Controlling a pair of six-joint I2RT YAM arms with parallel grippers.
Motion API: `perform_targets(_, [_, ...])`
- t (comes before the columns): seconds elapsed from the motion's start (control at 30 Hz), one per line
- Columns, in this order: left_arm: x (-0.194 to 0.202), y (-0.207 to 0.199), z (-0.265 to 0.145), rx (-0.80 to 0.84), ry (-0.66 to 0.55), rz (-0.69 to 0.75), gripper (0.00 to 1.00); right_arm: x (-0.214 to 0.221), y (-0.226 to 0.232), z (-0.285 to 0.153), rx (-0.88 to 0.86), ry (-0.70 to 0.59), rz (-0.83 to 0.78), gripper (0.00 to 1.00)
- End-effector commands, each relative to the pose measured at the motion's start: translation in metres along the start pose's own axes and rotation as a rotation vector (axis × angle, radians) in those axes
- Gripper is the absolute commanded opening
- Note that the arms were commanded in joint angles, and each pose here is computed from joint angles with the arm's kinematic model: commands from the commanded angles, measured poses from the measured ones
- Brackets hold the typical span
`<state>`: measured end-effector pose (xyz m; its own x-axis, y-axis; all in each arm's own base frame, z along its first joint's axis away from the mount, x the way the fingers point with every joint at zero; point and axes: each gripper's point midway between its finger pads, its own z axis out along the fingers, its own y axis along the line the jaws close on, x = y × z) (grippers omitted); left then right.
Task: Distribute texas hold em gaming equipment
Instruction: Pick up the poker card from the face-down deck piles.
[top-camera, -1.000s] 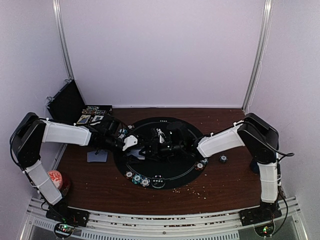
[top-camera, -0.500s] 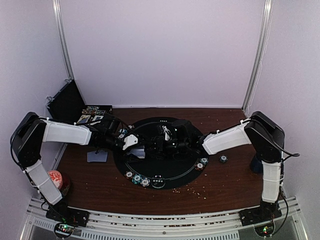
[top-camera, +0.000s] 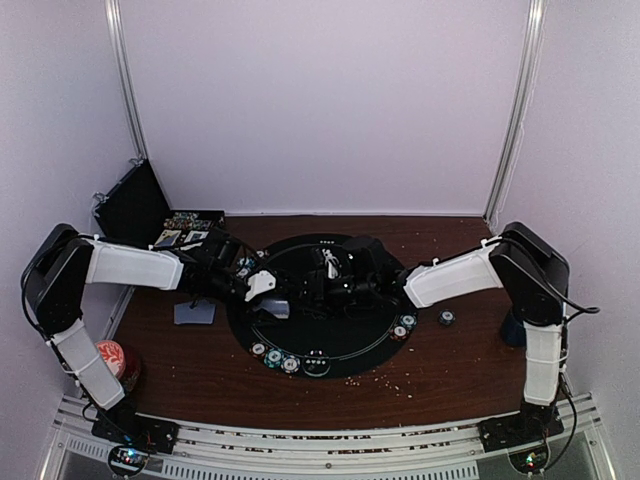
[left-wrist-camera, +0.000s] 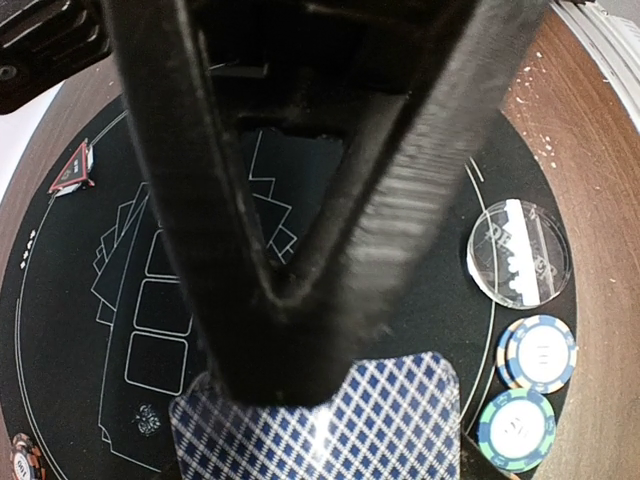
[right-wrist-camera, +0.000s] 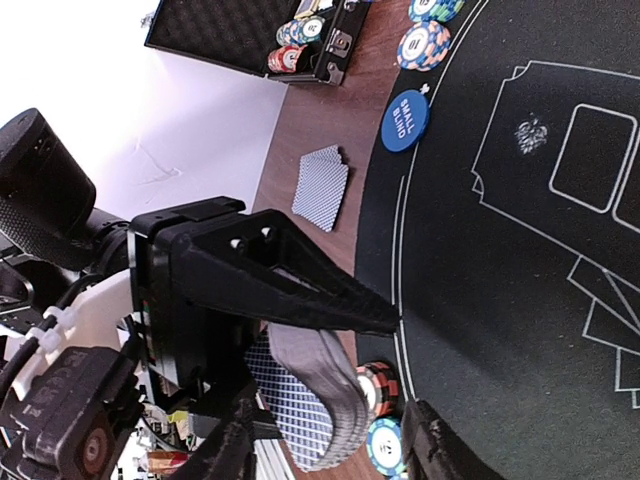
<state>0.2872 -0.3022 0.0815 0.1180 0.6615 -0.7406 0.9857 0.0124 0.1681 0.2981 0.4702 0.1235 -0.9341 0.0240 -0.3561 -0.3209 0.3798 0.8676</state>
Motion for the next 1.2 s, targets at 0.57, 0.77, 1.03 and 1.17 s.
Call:
perform_targets(0.57, [-0.007,0.004,-0.001,0.005,-0.022,0.01,0.44,0.007,-0.037,0.034,0.195,0.042,-0.056,0.56])
perform_targets(0.77, [-0.007,0.003,0.0,0.006,-0.022,0.011,0.44,-0.001,-0.054,0.019,0.27,0.002,-0.047,0.5])
perform_targets(1.03, [-0.006,0.004,0.0,0.006,-0.018,0.008,0.44,0.0,-0.045,0.011,0.226,0.013,-0.05,0.41])
perform_targets(1.17, [-0.005,0.004,0.0,0.004,-0.016,0.008,0.44,0.005,-0.025,0.013,0.127,0.044,-0.049,0.32])
